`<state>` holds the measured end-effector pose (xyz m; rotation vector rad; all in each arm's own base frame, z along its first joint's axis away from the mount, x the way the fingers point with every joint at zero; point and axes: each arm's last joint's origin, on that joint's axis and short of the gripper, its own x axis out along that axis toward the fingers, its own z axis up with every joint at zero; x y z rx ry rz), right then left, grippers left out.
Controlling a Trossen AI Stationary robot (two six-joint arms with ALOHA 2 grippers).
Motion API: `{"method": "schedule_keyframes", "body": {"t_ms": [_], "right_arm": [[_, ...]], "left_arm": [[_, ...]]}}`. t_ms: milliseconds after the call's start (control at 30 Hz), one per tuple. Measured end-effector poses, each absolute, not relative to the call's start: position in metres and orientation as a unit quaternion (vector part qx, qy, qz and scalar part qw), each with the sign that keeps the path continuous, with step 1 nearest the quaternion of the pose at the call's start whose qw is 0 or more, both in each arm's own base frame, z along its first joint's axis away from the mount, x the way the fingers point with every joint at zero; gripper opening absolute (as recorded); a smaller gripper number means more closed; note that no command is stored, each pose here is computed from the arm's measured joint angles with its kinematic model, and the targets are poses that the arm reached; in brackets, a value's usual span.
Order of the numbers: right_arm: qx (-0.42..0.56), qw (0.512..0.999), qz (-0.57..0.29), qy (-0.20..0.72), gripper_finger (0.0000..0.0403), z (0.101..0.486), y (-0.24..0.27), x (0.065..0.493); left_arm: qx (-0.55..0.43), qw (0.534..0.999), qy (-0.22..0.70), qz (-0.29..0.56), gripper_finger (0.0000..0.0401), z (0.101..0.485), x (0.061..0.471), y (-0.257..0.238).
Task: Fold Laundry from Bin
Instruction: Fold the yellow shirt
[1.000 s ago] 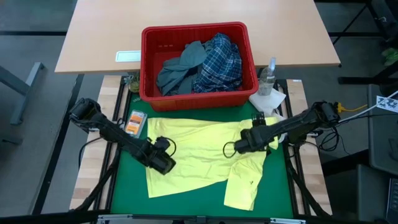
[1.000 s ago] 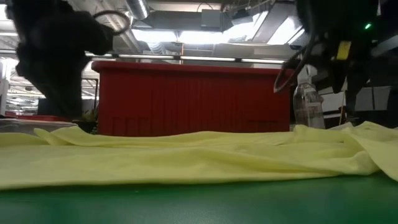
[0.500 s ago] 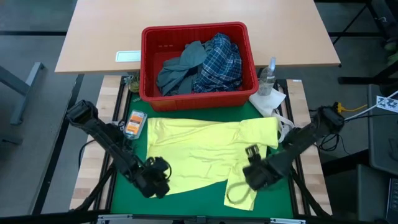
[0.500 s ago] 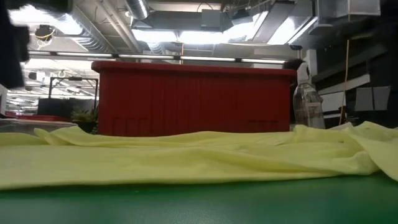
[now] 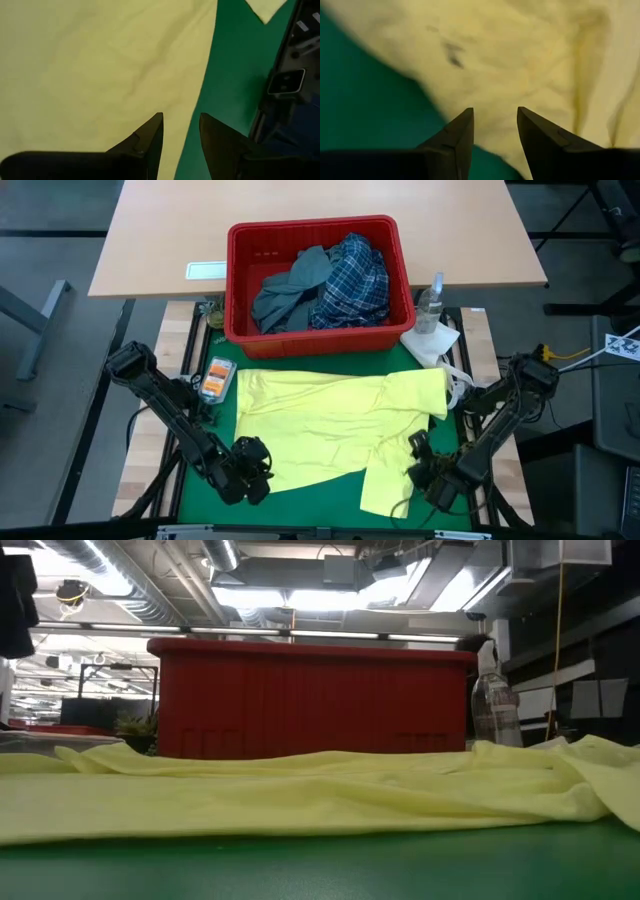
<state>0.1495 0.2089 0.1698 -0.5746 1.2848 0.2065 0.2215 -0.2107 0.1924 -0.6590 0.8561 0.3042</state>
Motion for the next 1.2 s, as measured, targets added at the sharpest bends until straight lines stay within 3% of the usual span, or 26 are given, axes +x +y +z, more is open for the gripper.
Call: {"method": "schedule_keyframes", "body": {"t_ms": [167,400,867,1200], "right_arm": [[-0.257,0.774,0.095,0.571,0.015,0.157,0.207,0.148],[-0.185,0.77,0.163,0.589,0.0149,0.131,0.204,0.141],[-0.104,0.677,0.268,0.678,0.0149,0.129,0.207,0.131],[-0.095,0.662,0.277,0.69,0.0149,0.148,0.212,0.132]], "left_arm": [[-0.296,0.841,0.426,0.154,0.0121,0.176,0.225,-0.215],[-0.277,0.801,0.51,0.147,0.0121,0.142,0.226,-0.224],[-0.256,0.754,0.589,0.141,0.0121,0.126,0.218,-0.228],[-0.248,0.739,0.61,0.138,0.0121,0.126,0.213,-0.229]]}}
